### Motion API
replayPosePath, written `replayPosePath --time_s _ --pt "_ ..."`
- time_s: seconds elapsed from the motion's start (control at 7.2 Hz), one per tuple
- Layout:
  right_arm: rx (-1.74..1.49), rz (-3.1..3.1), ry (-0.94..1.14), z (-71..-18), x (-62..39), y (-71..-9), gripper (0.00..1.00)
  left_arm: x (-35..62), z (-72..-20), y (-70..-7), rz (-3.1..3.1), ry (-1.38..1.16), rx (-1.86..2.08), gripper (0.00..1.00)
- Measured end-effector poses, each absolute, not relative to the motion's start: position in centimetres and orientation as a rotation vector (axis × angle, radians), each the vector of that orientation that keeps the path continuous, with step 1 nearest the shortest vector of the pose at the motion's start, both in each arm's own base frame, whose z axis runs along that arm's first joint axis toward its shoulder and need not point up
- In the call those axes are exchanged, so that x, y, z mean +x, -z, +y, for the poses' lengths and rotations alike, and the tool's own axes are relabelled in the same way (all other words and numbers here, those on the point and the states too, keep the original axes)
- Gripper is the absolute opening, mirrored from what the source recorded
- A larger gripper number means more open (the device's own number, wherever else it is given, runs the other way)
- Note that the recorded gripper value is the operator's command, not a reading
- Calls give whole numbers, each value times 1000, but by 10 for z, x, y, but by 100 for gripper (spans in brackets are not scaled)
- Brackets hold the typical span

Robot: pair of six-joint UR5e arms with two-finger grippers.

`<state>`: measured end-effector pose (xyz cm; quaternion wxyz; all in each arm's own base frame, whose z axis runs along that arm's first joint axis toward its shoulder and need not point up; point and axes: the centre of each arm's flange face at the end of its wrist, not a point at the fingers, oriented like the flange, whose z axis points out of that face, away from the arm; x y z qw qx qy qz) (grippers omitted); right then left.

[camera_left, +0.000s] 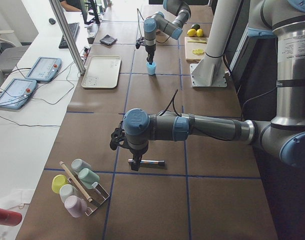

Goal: Mash ice and strawberries in cup
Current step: 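Open the right gripper to drop the ice cube into the cup, then move the right gripper back over the pink bowl of ice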

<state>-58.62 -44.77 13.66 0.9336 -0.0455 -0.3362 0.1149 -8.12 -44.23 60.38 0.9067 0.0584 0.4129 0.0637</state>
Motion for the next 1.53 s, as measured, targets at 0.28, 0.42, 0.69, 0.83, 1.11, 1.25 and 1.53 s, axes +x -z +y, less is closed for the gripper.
replayPosePath --time_s 0.28,0.42,0.69,0.83,1.11,1.25,1.53 --pt "-95 -685 -236 -448 -586 -138 75 -81 -442 -603 852 -132 122 100" --pt "-95 -686 -236 -448 -586 -137 76 -81 -442 -603 852 -131 122 100" --pt "-93 -689 -235 -447 -585 -136 84 -81 -443 -603 852 -132 123 100" --pt "-92 -692 -235 -447 -584 -135 84 -81 -443 -603 852 -131 123 100" --pt "-89 -699 -234 -445 -581 -134 89 -81 -442 -602 852 -132 123 100" --pt "-87 -702 -234 -444 -578 -135 99 -82 -442 -601 852 -132 125 100" --pt "-83 -710 -234 -443 -574 -134 100 -82 -442 -599 852 -128 128 100"
